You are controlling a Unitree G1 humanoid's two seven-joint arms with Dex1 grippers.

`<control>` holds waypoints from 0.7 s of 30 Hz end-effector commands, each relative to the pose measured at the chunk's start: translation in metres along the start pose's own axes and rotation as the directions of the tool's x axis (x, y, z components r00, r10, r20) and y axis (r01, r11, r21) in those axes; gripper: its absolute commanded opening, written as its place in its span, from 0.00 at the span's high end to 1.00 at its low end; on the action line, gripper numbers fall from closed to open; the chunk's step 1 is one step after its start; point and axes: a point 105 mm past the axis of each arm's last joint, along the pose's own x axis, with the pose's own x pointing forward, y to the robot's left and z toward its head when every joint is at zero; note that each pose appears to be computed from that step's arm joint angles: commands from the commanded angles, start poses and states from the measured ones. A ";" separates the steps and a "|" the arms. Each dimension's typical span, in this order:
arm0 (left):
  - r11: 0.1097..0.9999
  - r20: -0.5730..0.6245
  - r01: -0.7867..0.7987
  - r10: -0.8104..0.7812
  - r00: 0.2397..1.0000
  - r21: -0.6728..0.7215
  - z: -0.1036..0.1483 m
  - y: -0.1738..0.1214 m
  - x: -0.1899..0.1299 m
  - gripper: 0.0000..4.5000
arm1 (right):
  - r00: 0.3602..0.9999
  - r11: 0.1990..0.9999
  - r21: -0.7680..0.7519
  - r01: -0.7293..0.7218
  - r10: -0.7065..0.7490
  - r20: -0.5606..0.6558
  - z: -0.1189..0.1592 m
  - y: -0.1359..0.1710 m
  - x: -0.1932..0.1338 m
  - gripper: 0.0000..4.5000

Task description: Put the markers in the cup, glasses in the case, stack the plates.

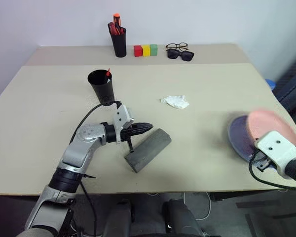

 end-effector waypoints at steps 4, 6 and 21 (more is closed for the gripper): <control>0.994 0.016 -0.089 0.088 0.996 0.063 0.008 0.011 -0.015 1.00 | 0.960 0.999 0.041 -0.012 0.000 0.279 0.065 0.004 0.049 0.23; 0.988 0.002 -0.138 0.139 0.990 0.067 0.005 0.012 -0.027 1.00 | 0.939 0.998 0.049 -0.049 0.030 0.343 0.089 0.010 0.078 0.23; 0.925 -0.048 -0.375 0.378 0.925 0.066 0.003 0.004 -0.077 1.00 | 0.887 0.958 0.166 -0.235 0.142 0.440 0.170 0.036 0.204 0.23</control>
